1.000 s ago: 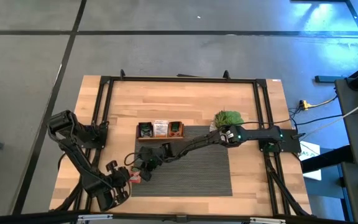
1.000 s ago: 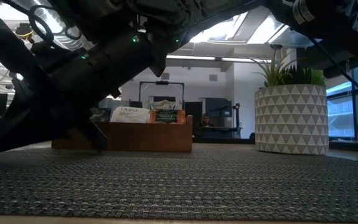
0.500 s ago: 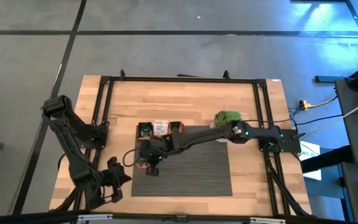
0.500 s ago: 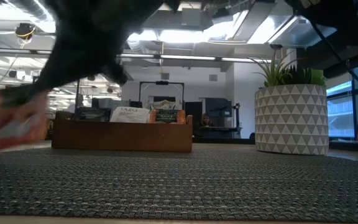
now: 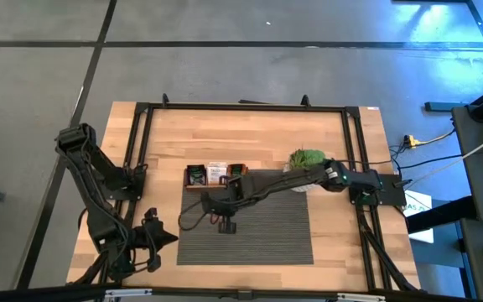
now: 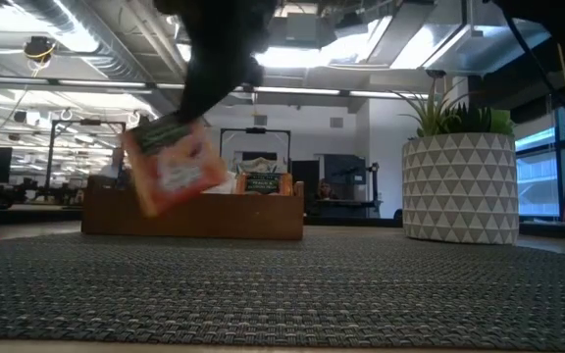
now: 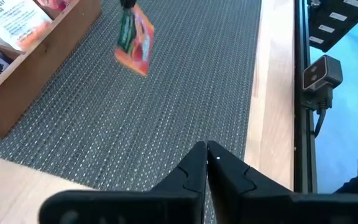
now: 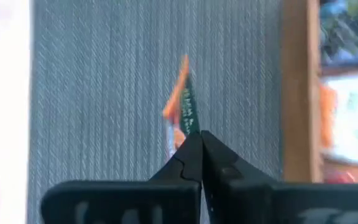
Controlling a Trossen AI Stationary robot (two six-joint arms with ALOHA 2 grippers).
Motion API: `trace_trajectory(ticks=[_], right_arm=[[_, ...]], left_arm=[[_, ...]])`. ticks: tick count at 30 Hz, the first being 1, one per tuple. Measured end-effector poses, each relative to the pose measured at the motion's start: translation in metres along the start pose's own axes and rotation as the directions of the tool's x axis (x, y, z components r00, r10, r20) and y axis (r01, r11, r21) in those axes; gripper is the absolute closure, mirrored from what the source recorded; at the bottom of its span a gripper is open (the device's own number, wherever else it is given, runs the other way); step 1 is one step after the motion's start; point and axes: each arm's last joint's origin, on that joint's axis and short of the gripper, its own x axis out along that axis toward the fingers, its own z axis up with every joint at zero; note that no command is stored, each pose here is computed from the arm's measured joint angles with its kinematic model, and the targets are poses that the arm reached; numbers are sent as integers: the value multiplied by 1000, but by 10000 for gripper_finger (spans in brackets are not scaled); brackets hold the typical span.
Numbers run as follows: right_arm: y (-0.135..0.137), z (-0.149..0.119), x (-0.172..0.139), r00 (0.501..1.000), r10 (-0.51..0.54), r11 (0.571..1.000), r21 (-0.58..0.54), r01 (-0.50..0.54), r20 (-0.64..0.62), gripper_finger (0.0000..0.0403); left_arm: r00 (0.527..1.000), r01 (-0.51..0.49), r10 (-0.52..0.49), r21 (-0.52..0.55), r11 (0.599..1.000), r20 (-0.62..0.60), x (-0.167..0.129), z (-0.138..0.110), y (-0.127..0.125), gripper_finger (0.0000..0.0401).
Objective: Pick & Place Tea
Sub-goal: Put the orange tea bag to the right section of the wooden organizer
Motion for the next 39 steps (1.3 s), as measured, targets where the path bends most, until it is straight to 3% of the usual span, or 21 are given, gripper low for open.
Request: trace_trajectory(ticks=[5,9,16,19,23,28,32,39], right_arm=[[18,11,-6,987,-12,1000,-14,14,159,401],[27,21,5,938,19,999,-52,-1,345,401],[17,-2,17,895,13,1000,11,-20,445,401],[12,-20,1,876,-17,1000,29,3,483,401],[0,-42,-38,846,-138,990,44,135,515,401],[-28,-72,-58,854,-196,977,23,211,481,400],[-54,-95,-53,868,-242,965,17,261,433,400],[-82,-130,-23,884,-246,967,45,249,397,400]], left_arm=[[1000,5,-5,34,999,1,0,0,-1,392],[1000,4,-4,65,998,4,0,0,-1,388],[1000,19,-19,74,997,7,-3,-3,-2,392],[1000,24,-24,77,997,7,-5,-4,-2,392],[999,16,-19,86,996,33,-5,-3,-2,389],[996,-11,0,122,993,87,-3,0,-1,389],[995,-27,16,111,993,103,0,3,0,392],[993,-46,36,84,995,110,5,8,1,390]])
